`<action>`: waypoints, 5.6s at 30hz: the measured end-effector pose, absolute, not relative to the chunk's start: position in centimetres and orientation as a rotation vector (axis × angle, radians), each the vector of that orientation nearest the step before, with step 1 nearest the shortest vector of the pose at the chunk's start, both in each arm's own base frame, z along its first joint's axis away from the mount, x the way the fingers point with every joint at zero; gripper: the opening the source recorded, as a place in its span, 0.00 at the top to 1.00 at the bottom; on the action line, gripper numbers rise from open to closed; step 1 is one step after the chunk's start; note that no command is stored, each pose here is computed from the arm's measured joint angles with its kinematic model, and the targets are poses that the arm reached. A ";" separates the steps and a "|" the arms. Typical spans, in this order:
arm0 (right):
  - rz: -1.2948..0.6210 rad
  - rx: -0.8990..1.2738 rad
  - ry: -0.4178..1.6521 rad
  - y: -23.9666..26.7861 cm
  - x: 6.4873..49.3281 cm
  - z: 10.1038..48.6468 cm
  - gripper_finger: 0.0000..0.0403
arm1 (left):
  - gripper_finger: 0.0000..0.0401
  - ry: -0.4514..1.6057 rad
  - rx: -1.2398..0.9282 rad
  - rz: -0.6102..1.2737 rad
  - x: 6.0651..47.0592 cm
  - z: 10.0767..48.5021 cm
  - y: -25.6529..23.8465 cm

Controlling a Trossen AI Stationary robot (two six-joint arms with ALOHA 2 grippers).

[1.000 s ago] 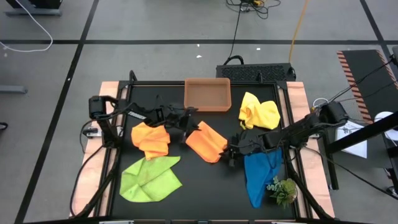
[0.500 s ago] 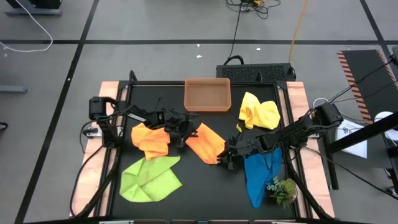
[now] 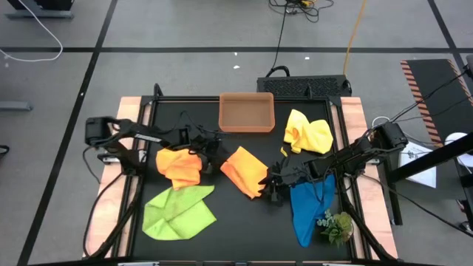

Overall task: Fold microfiber towels
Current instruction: Fold the right orange microfiber towel, then put the right orange microfiber towel into the orange bin

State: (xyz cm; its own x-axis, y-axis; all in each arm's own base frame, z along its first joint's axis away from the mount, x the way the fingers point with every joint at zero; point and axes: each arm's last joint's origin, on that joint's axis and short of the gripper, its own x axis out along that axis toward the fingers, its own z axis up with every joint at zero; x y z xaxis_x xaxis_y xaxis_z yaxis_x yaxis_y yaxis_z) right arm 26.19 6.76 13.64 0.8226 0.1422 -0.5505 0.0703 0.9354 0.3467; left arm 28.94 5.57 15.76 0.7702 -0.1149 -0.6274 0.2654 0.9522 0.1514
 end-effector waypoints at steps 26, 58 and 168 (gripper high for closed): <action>-0.166 0.295 0.669 2.0 26.3 12.8 0.59 | 0.62 0.578 0.135 -0.201 31.1 14.3 2.8; -0.134 0.353 0.794 2.1 25.6 12.0 0.59 | 0.61 0.852 0.030 -0.231 37.6 19.4 9.5; -0.170 0.608 0.481 0.6 18.4 10.2 0.45 | 0.99 1.022 0.501 -0.178 43.0 19.9 6.0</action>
